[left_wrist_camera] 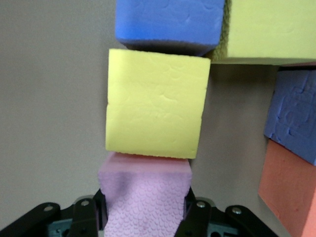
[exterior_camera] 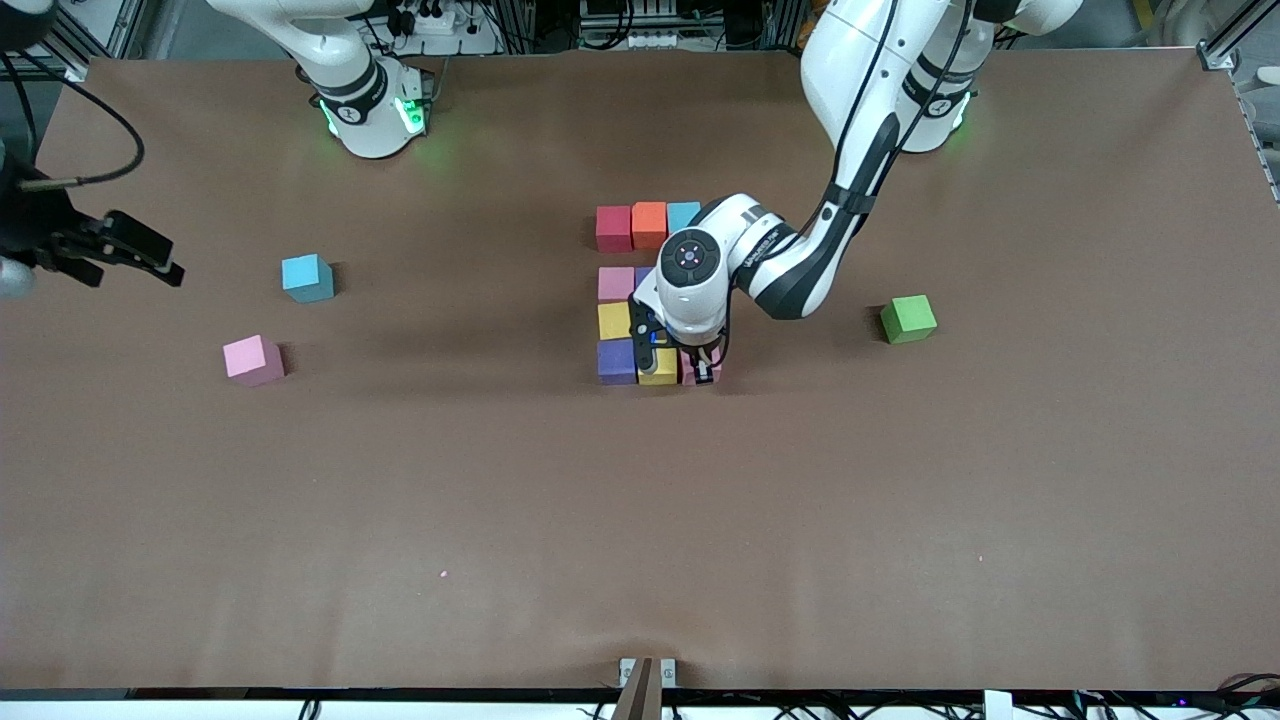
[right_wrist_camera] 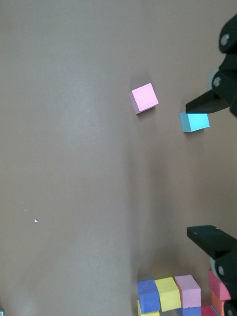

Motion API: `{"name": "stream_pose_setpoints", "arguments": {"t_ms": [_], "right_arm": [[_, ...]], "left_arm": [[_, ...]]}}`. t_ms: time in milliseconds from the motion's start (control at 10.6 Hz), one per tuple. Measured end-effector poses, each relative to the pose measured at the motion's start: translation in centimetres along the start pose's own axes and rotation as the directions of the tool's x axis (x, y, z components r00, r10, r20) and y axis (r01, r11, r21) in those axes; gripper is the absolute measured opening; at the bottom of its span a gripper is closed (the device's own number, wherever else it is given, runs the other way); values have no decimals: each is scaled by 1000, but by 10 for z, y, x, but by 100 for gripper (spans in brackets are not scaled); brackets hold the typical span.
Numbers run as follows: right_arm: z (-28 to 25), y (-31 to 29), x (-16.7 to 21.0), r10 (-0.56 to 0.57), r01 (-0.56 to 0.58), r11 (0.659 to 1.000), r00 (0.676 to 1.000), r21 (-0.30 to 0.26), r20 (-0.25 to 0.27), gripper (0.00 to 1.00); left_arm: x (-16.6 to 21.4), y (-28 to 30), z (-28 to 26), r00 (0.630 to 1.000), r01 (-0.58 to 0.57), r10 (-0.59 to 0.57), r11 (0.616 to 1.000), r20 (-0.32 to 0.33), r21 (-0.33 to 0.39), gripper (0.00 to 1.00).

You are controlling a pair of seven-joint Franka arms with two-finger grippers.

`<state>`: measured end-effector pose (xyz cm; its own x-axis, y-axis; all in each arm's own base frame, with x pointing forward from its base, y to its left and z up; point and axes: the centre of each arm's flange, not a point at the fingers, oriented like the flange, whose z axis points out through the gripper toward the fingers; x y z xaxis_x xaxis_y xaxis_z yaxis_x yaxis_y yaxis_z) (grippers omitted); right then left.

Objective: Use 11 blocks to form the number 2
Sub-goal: 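Set the pink cube at the shape's end and open the left gripper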

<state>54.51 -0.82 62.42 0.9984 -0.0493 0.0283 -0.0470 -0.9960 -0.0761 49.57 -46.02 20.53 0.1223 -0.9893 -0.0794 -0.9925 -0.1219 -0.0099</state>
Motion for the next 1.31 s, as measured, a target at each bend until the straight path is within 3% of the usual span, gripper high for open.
{"name": "stream_pose_setpoints", "arguments": {"t_ms": [376, 751, 845, 1033, 1127, 1315], "right_arm": [[-2, -8, -1, -59, 60, 996, 998, -70, 10, 100], [-6, -8, 3, -74, 72, 994, 997, -81, -23, 100], [-7, -9, 4, -78, 75, 994, 996, -81, -35, 100], [-7, -9, 5, -106, 103, 991, 994, -82, -34, 100], [-6, -8, 5, -126, 123, 989, 992, -83, -31, 100], [-5, -6, 4, -134, 132, 988, 991, -82, -19, 100]], "left_arm": [[1, 0, 0, 1000, -1, 1, 1000, 2, -1, 56], [6, 4, 0, 1000, -9, 9, 1000, 2, 0, 58], [7, 5, 1, 1000, -12, 12, 1000, 3, -1, 63], [8, 8, 9, 1000, -16, 16, 1000, 11, -8, 95], [8, 8, 10, 1000, -16, 16, 1000, 12, -9, 100], [8, 8, 10, 1000, -16, 16, 1000, 18, -13, 100]]}}
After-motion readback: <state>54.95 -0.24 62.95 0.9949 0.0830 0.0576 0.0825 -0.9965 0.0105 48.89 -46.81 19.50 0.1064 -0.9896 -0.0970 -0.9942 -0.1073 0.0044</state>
